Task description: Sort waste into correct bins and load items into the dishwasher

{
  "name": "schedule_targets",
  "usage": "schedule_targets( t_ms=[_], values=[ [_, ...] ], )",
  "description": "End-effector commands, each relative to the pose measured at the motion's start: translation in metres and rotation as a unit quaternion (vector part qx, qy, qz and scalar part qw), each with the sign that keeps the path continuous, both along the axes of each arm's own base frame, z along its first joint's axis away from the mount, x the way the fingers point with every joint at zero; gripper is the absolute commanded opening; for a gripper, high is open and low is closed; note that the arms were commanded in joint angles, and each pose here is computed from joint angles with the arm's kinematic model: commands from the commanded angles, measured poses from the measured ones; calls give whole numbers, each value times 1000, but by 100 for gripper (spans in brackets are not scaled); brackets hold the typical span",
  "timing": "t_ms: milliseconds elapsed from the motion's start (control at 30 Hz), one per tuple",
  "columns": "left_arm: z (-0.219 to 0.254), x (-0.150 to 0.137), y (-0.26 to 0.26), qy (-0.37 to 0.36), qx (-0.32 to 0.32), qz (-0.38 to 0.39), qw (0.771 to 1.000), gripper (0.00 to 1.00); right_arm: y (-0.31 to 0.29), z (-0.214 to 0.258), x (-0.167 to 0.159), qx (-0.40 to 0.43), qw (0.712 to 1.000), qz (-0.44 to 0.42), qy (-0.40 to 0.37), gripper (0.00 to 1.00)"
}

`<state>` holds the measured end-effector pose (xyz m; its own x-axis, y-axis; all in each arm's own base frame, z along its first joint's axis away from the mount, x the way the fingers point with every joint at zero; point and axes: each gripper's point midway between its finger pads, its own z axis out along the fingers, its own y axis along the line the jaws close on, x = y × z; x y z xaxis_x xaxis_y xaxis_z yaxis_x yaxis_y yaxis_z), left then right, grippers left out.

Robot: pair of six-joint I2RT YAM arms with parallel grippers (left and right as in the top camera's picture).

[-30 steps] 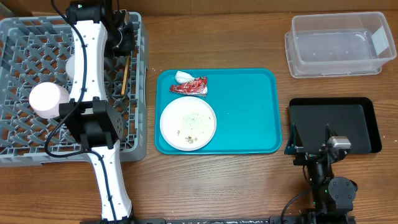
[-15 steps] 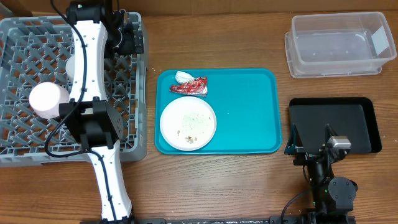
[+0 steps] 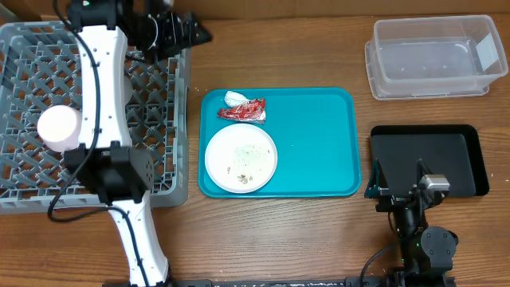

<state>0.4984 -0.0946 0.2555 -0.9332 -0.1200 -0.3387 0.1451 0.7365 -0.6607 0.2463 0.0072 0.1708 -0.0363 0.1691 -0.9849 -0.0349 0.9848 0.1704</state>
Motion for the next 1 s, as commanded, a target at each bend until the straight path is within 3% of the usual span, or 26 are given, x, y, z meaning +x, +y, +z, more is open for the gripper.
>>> schedule_targets(
  t_ms=[0, 267, 500, 667, 967],
  values=[
    [44, -34, -52, 14, -126, -72, 989, 100, -1, -1, 0, -4, 1000, -3, -3, 100],
    [20, -74, -96, 94, -67, -106, 988, 100, -1, -1, 0, -4, 1000, -3, -3, 100],
    [-16, -77, -98, 84, 87, -101, 988, 100, -1, -1, 0, -4, 1000, -3, -3, 100],
    [-32, -73, -71, 107, 172, -39, 978, 100, -1, -1, 0, -4, 1000, -3, -3, 100],
    [-34, -78, -71, 121, 177, -36, 976, 100, -1, -1, 0, -4, 1000, -3, -3, 100]
  ],
)
